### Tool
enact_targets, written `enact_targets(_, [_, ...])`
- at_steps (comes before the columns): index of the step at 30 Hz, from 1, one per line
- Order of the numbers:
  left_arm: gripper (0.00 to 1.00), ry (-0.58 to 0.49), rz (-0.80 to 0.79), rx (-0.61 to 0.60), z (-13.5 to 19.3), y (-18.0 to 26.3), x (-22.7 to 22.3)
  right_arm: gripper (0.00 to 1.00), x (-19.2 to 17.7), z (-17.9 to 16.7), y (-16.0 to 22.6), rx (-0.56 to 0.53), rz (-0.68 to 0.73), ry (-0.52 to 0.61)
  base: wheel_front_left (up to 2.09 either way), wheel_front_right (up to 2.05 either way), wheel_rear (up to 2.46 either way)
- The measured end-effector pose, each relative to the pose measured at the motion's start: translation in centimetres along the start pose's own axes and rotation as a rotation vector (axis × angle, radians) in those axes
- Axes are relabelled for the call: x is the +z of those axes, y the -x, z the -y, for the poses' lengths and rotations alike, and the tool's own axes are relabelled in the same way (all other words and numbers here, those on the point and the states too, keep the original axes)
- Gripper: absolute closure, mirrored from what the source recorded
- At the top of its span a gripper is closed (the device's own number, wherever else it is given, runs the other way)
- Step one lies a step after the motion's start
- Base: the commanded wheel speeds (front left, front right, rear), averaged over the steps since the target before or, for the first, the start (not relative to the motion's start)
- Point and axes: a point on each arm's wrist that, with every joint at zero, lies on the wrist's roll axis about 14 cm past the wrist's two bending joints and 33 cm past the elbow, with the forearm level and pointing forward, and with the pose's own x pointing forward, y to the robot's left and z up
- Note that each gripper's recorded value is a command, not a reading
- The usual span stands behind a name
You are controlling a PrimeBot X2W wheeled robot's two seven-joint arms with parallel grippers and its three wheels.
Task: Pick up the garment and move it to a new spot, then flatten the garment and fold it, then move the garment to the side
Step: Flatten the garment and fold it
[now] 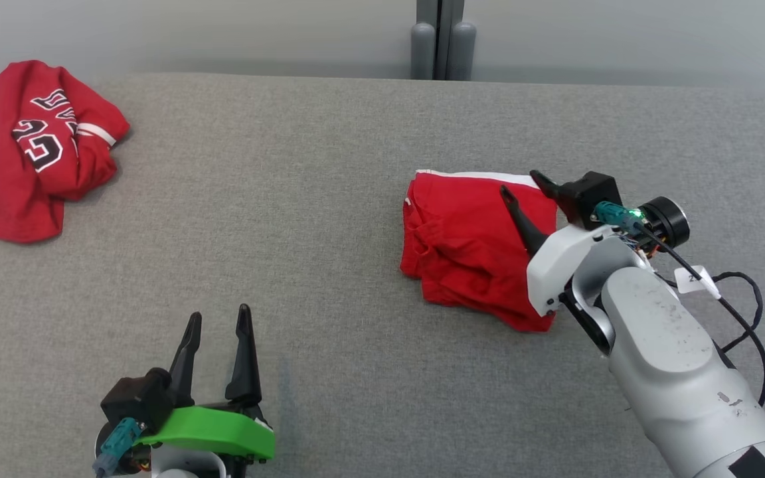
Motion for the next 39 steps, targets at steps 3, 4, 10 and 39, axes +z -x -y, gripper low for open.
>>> enact_targets(3, [0.00, -0.002, -0.004, 0.017, -0.5, 0.0, -0.1, 1.00, -1.9, -0.6, -0.4, 0.027, -0.059, 0.043, 0.00, 0.00, 0.00])
enact_targets(4, [0.00, -0.003, -0.005, 0.025, -0.8, 0.0, -0.1, 1.00, -2.9, -1.1, -0.5, 0.046, -0.084, 0.053, 0.00, 0.00, 0.00])
enact_targets(10, [0.00, -0.005, -0.009, 0.055, -1.8, -0.2, -0.2, 1.00, -5.4, -5.1, -1.0, 0.160, -0.121, 0.054, 0.00, 0.00, 0.00])
enact_targets(39, [0.00, -0.050, 0.014, -0.022, 0.1, -1.7, 0.6, 0.26, -2.7, -12.2, 0.6, 0.394, -0.013, 0.066, 0.00, 0.00, 0.00])
